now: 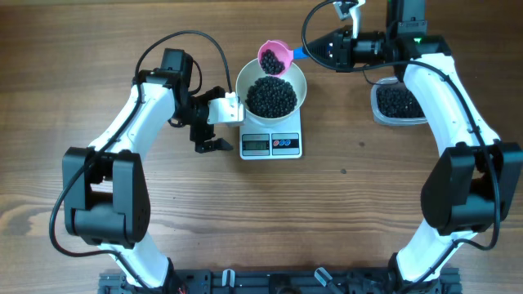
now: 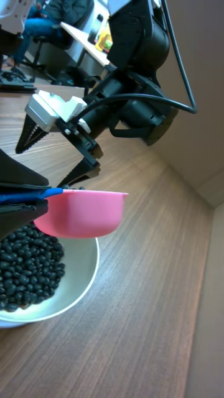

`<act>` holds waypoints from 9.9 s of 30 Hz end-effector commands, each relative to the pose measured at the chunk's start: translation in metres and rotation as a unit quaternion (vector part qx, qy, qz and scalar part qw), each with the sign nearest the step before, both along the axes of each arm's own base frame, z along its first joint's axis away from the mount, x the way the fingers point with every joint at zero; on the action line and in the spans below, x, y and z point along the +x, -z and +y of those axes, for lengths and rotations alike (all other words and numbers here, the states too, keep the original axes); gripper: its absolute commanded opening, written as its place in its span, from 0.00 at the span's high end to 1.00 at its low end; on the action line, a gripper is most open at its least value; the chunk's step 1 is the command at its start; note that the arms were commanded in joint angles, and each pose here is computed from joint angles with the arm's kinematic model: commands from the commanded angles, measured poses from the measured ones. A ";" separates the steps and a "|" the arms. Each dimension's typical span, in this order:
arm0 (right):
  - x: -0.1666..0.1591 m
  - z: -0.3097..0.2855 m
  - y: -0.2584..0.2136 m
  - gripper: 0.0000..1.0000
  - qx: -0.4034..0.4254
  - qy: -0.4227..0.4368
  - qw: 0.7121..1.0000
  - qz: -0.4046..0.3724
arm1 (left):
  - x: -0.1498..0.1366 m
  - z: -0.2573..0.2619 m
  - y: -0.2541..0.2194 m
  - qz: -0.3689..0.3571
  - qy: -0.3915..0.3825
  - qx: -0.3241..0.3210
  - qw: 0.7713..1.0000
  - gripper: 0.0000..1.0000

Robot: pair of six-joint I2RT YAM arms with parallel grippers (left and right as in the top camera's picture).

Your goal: Scoop item into bowl and weigh 150g on scale

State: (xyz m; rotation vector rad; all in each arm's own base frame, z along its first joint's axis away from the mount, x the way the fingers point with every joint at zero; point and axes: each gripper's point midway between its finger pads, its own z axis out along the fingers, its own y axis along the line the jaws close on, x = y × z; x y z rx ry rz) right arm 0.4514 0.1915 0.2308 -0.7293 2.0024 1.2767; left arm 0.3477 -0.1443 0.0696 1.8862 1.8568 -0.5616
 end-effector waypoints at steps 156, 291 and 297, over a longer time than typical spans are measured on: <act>-0.040 -0.225 0.115 0.73 -0.474 0.149 0.861 0.105 | -0.004 -0.001 0.004 0.012 -0.001 -0.008 1.000 0.00; -0.149 -0.270 0.104 0.06 0.091 0.612 0.634 0.465 | -0.004 -0.001 0.004 0.012 -0.001 -0.008 1.000 0.00; -0.169 -0.246 0.148 0.02 0.169 0.619 0.610 0.465 | -0.004 -0.001 0.004 0.013 -0.001 -0.008 1.000 0.00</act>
